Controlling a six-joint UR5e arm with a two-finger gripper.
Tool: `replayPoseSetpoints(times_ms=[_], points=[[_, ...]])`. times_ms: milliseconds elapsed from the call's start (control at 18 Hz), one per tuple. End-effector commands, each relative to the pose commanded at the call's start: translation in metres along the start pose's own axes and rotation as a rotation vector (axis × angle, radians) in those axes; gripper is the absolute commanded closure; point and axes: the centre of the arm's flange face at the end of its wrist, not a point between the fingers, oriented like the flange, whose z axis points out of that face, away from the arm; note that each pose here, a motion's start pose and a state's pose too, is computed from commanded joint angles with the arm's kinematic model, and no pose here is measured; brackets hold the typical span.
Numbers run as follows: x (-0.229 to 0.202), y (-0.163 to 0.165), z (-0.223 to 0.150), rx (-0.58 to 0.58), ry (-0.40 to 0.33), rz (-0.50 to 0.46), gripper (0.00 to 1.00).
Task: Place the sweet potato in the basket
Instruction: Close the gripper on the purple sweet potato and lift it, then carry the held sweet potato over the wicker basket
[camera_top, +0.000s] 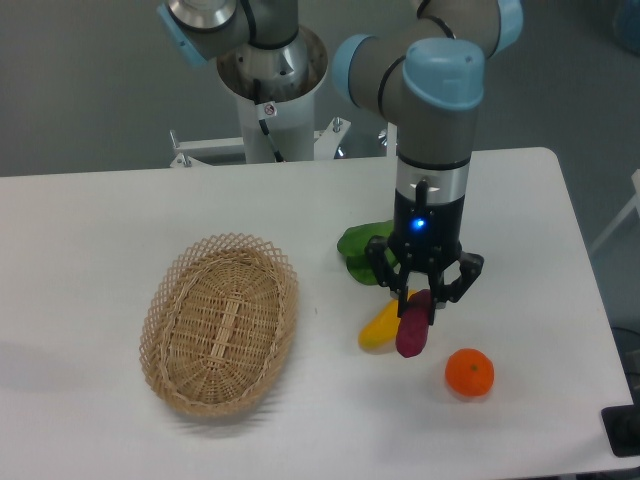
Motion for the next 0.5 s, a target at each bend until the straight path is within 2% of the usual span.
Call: replayPoseSetpoints(times_ms=[333,500], points=[[0.070,-0.038,0.034,-0.090,0.003,-0.015,0.58],[0.121,-0.035,0.055,-0.155,0.030,0.015,0.58]])
